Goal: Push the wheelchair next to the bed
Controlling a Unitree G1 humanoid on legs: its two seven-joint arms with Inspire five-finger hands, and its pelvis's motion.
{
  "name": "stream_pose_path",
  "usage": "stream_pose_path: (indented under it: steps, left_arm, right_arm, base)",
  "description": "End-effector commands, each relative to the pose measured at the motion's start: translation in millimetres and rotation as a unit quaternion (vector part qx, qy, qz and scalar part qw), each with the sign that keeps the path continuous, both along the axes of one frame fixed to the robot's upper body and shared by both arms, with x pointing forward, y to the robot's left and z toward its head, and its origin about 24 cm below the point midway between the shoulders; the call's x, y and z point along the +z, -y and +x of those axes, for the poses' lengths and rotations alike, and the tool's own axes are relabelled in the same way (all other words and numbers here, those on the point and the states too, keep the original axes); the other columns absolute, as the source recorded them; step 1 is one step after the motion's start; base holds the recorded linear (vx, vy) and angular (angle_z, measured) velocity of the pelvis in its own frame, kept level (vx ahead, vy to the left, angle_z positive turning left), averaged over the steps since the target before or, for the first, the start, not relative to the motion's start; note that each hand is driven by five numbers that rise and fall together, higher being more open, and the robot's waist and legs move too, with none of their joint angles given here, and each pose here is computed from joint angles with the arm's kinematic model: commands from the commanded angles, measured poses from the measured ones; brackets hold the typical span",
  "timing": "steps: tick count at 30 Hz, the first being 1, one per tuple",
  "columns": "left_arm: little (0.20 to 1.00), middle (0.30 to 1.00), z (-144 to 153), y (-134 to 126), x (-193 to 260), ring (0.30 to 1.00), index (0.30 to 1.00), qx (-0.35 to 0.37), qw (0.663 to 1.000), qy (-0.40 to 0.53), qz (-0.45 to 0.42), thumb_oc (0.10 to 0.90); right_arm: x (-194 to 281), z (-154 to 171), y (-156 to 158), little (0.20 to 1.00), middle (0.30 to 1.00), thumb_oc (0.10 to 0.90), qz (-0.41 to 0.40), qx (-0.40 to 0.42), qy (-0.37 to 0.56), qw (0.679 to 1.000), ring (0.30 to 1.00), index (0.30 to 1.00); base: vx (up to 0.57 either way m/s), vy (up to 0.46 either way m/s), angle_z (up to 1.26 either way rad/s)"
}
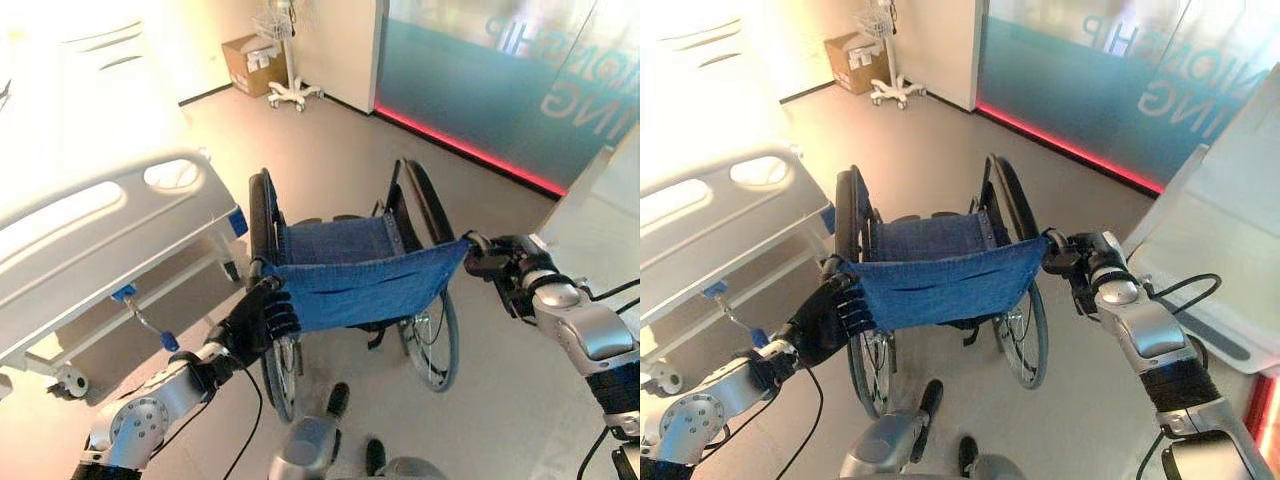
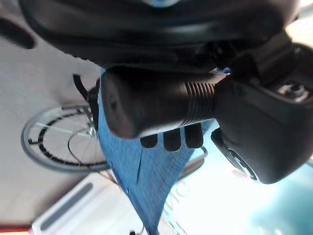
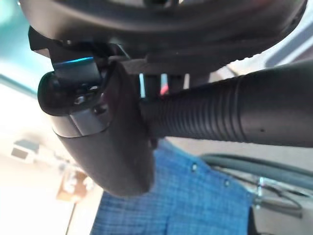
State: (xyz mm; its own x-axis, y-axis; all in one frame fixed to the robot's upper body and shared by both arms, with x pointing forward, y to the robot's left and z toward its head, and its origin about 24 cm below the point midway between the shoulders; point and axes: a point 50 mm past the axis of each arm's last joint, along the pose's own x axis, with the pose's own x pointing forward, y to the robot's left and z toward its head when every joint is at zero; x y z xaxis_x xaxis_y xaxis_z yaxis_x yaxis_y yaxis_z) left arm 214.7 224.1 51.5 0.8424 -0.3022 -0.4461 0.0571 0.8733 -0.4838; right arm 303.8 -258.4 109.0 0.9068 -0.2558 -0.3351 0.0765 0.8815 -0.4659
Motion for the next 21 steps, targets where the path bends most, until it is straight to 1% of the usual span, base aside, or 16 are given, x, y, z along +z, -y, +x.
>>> stream_pose_path:
  steps: [1, 4, 6, 8, 13, 17, 21]
  left_arm:
    - [0.3, 0.3, 24, -26, 50, 0.3, 0.3, 0.081, 0.986, 0.147, 0.022, 0.4]
    - [0.3, 0.3, 25, -29, 53, 0.3, 0.3, 0.088, 0.984, 0.15, 0.029, 0.4]
    - [0.3, 0.3, 28, -32, 52, 0.3, 0.3, 0.089, 0.985, 0.141, 0.036, 0.4]
    - [0.3, 0.3, 30, -33, 52, 0.3, 0.3, 0.07, 0.987, 0.138, 0.051, 0.4]
    - [0.3, 0.3, 36, -34, 60, 0.3, 0.3, 0.04, 0.986, 0.145, 0.067, 0.4]
    - [0.3, 0.3, 42, -28, 66, 0.3, 0.3, 0.028, 0.985, 0.157, 0.063, 0.4]
    - [0.3, 0.3, 46, -23, 65, 0.3, 0.3, 0.029, 0.985, 0.162, 0.049, 0.4]
  right_arm:
    - [36, 5, -43, 0.3, 0.3, 0.4, 0.03, 0.146, 0.099, 0.984, 0.3, 0.3]
    - [29, 5, -48, 0.3, 0.3, 0.4, 0.045, 0.151, 0.092, 0.983, 0.3, 0.3]
    - [16, 2, -54, 0.3, 0.3, 0.4, 0.063, 0.151, 0.074, 0.984, 0.3, 0.3]
    - [5, -3, -59, 0.3, 0.3, 0.4, 0.076, 0.152, 0.061, 0.984, 0.3, 0.3]
    - [-3, -10, -71, 0.3, 0.3, 0.4, 0.099, 0.16, 0.062, 0.98, 0.3, 0.3]
    - [-6, -13, -73, 0.3, 0.3, 0.4, 0.083, 0.166, 0.069, 0.98, 0.3, 0.3]
    - [-1, -12, -61, 0.3, 0.3, 0.4, 0.063, 0.159, 0.08, 0.982, 0.3, 0.3]
  base:
    - [0.52, 0.026, -0.27]
    - [0.54, 0.041, -0.66]
    - [0.54, 0.071, -0.86]
    - [0.54, 0.087, -0.46]
    - [0.39, 0.051, -0.15]
    - [0.32, -0.004, 0.06]
    - [0.26, -0.092, 0.03]
